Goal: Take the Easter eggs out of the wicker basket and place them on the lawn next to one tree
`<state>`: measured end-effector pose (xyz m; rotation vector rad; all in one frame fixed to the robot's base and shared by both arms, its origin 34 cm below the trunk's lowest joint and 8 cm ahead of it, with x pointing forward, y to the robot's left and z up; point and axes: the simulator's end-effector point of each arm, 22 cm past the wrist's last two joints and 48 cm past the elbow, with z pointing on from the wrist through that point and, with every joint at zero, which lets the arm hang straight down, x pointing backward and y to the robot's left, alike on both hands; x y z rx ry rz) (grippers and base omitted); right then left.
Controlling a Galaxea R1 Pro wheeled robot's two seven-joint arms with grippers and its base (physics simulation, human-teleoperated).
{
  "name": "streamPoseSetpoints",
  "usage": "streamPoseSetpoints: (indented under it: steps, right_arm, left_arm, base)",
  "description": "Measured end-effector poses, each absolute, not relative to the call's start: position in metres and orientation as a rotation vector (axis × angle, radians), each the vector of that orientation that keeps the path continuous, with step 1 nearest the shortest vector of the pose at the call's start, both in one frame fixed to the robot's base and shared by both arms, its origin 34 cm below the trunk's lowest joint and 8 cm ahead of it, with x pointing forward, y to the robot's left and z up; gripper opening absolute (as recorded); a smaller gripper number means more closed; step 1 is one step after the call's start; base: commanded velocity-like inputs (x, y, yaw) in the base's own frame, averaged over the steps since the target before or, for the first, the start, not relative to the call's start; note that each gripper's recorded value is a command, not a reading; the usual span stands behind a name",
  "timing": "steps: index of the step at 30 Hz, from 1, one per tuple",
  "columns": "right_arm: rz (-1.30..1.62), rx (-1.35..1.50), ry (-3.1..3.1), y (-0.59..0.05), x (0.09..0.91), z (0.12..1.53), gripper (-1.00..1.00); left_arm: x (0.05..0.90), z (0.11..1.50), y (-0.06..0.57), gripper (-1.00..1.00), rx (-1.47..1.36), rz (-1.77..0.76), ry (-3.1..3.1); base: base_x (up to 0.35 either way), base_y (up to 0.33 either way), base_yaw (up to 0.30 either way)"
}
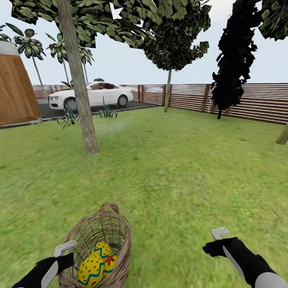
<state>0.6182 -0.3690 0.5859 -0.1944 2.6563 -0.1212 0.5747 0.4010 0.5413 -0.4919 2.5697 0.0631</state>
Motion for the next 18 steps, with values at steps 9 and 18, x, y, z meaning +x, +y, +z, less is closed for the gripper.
streamPoseSetpoints:
  steps: [9,18]
  right_arm:
    - [-0.081,-0.205,2.657,-0.345,0.62,0.598,1.0]
    - [-0.08,-0.2,2.658,-0.346,0.621,0.614,1.0]
  left_arm:
    - [0.576,0.558,0.403,-1.0,-0.495,0.063,2.568]
    - [0.576,0.573,0.401,-1.0,-0.492,0.06,2.572]
  base:
    - [0.0,0.0,0.296]
    - [0.0,0.0,0.296]
